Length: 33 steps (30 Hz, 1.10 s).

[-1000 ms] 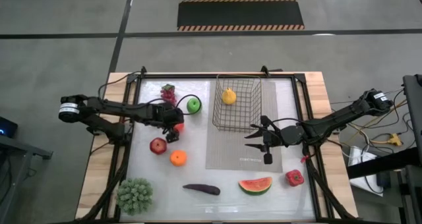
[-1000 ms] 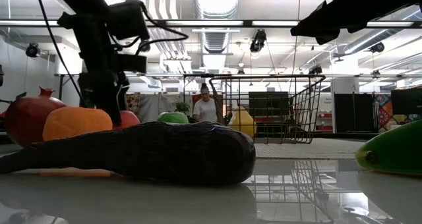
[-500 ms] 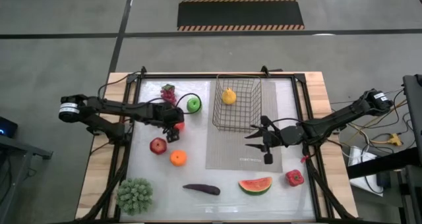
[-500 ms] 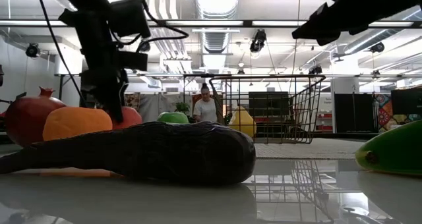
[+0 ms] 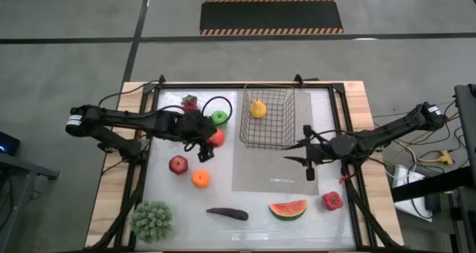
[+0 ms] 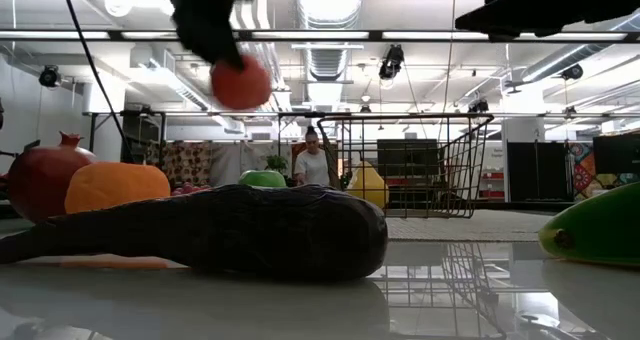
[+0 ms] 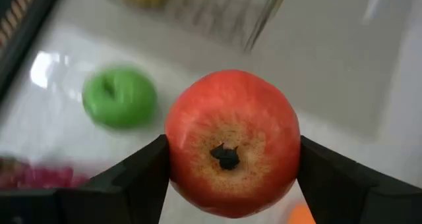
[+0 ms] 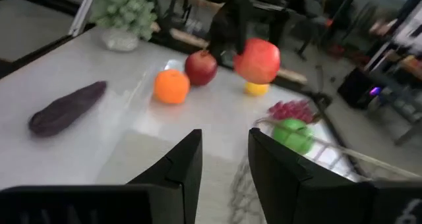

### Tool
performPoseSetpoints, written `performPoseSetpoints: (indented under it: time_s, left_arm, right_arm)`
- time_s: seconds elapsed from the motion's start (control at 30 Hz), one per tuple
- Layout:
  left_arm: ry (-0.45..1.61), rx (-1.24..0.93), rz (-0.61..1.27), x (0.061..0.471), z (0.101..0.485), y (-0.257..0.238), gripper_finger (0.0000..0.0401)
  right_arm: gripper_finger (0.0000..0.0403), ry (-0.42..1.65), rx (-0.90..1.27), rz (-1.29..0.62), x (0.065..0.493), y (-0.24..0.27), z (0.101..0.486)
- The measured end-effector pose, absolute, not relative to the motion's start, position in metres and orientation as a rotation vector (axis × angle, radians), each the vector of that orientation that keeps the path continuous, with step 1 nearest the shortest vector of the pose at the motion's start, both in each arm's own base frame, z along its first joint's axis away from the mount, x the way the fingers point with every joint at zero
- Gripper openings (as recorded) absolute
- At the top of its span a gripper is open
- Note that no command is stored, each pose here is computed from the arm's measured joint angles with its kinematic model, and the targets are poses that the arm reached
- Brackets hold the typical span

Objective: Build produce basket
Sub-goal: Put the red apple into the wire basket

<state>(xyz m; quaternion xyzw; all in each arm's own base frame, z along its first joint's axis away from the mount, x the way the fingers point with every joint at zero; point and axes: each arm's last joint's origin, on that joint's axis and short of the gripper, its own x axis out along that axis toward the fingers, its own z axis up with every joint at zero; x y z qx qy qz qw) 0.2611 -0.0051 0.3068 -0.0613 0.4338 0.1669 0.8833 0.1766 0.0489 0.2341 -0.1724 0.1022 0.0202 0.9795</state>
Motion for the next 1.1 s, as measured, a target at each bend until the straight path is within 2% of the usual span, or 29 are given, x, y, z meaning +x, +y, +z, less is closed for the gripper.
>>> performPoseSetpoints:
  time_s: [0.23,0.5,0.73,1.1]
  left_arm:
    - [0.615,-0.144,0.3,0.278,0.348,-0.012,0.0266]
    - [0.393,-0.114,0.246,0.305,0.366,-0.015,0.0267]
    - [0.385,-0.092,0.189,0.348,0.379,-0.018,0.0267]
    - [0.529,0.024,0.196,0.408,0.385,-0.003,0.0267]
  right_arm:
    - [0.0111,0.015,-0.351,-0.012,0.158,0.029,0.228]
    - [0.0111,-0.054,-0.331,-0.097,0.142,0.011,0.218]
    - [0.0111,-0.236,-0.303,-0.099,0.114,0.008,0.233]
    - [0.0111,-0.204,-0.248,-0.09,0.088,0.005,0.249]
